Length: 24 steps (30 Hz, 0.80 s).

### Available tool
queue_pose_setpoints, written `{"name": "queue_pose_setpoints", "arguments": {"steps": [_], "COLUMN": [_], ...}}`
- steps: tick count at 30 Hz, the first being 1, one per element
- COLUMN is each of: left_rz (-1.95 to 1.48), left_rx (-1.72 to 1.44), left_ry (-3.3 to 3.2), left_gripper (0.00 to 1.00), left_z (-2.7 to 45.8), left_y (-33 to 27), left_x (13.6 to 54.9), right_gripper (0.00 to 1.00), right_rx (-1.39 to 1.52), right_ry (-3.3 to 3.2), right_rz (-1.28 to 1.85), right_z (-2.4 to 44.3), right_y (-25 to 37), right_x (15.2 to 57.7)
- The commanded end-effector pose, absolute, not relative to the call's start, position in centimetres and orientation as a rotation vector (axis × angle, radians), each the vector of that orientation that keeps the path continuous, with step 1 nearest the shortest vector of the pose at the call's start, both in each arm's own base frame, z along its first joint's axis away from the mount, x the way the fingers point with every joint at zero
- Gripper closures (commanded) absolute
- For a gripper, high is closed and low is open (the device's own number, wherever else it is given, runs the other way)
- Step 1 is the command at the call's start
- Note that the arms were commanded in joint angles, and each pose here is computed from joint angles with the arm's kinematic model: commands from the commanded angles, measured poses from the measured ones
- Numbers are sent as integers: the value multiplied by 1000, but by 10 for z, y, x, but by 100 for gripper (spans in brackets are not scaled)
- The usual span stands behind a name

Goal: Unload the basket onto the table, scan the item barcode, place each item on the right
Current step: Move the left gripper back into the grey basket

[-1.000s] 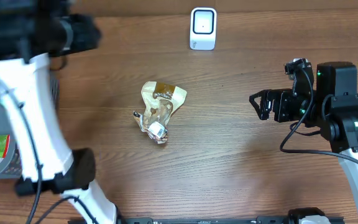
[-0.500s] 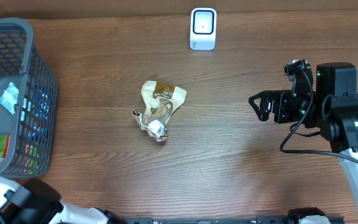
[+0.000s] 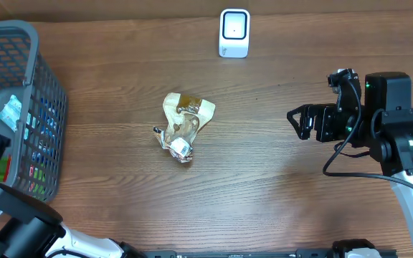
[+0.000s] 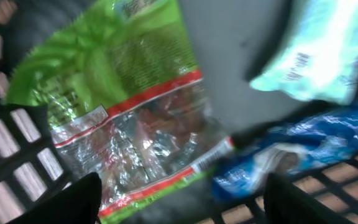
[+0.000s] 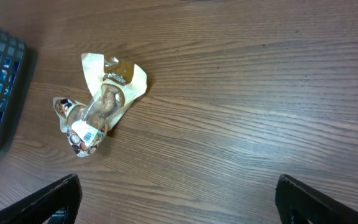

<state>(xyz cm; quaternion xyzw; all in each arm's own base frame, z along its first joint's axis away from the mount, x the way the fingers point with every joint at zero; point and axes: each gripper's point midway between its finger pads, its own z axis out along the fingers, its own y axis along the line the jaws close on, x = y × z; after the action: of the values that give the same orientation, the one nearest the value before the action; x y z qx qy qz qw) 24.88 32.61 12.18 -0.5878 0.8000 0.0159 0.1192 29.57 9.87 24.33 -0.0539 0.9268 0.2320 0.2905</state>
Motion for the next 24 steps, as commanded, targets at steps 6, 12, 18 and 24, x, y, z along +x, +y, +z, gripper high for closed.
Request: {"name": "queue_pose_setpoints", "arguments": {"steps": [6,12,18,24], "left_rz": [169,232,231,93], "left_rx": [-1902,-1954,-1935,-1900], "left_ry": [2306,2236,2218,2228], "left_gripper": [0,0,42,96], "left_z": [55,30,18,25], "left_y": [321,322,321,314], "left_x": [220,212,213,229], "right_gripper": [0,0,0,0], "right_rx": [-154,-153,-154,-154], "right_ry": [2437,2438,2438,2438], "right_rz": [629,629,630,630], "right_z": [256,255,255,255], "right_y": [101,101,101,101], "right_x": [298,298,298,298]}}
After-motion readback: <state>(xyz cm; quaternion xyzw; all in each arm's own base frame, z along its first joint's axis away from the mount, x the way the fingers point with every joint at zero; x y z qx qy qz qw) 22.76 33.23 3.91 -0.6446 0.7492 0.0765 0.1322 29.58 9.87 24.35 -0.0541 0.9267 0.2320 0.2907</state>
